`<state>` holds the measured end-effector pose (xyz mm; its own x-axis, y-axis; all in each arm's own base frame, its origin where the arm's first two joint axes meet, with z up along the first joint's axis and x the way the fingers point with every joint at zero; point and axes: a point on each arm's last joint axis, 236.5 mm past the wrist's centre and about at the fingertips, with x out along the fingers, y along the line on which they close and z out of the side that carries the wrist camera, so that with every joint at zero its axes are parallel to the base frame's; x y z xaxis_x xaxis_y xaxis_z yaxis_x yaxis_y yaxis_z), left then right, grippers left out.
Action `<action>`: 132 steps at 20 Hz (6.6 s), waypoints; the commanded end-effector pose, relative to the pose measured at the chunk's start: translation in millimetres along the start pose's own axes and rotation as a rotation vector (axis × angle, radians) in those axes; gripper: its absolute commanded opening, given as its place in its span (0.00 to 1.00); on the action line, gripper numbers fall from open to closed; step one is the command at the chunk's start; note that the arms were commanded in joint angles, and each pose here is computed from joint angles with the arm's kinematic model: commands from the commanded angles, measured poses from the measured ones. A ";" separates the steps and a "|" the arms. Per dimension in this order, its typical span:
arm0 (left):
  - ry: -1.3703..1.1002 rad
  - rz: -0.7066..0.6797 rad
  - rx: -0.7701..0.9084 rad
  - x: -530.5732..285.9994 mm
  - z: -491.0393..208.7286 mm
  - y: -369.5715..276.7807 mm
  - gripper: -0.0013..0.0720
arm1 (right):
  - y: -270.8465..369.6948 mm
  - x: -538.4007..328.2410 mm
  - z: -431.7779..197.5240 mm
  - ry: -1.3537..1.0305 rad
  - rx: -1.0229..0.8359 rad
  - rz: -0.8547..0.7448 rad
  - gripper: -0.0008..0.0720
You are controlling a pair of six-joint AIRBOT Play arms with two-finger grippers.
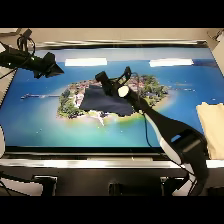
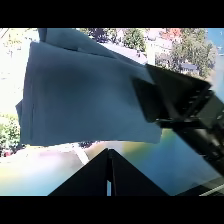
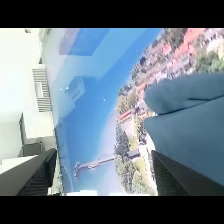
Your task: Fold the clothes and pants, and hang the long-sleeved shirts on hangers.
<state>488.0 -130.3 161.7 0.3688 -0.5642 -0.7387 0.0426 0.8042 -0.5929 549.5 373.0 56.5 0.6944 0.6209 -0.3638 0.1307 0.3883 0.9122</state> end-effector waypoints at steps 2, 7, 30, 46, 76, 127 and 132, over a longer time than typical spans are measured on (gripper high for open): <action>-0.001 -0.001 0.018 -0.4 -0.1 -1.0 0.04 | 9.9 -55.8 57.9 0.074 -0.084 -0.022 0.95; -0.002 -0.001 0.020 -0.7 -0.1 -1.1 0.04 | -85.2 -159.7 144.9 0.256 -0.136 -0.204 0.96; 0.008 0.000 0.020 0.5 -2.2 -1.2 0.04 | -205.1 -98.8 32.6 0.550 -0.092 -0.183 0.93; 0.044 -0.002 0.028 0.3 -10.8 -1.4 0.04 | -28.4 -148.6 270.0 -0.076 -0.166 0.004 0.04; 0.105 -0.094 -0.048 -1.9 -24.6 -24.1 0.04 | -154.9 -566.7 383.0 -0.417 -0.068 -0.710 0.04; -0.339 0.222 0.349 -117.4 29.2 -14.4 0.04 | 33.0 -245.6 107.7 0.131 -0.994 -0.271 0.04; -0.342 0.222 0.350 -118.7 29.3 -15.2 0.04 | 59.2 -240.2 68.6 0.168 -1.037 -0.192 0.04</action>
<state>472.3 -71.0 263.6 0.6754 -0.3302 -0.6595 0.2126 0.9434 -0.2546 450.0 172.8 197.6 0.6161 0.4976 -0.6106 -0.4392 0.8605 0.2580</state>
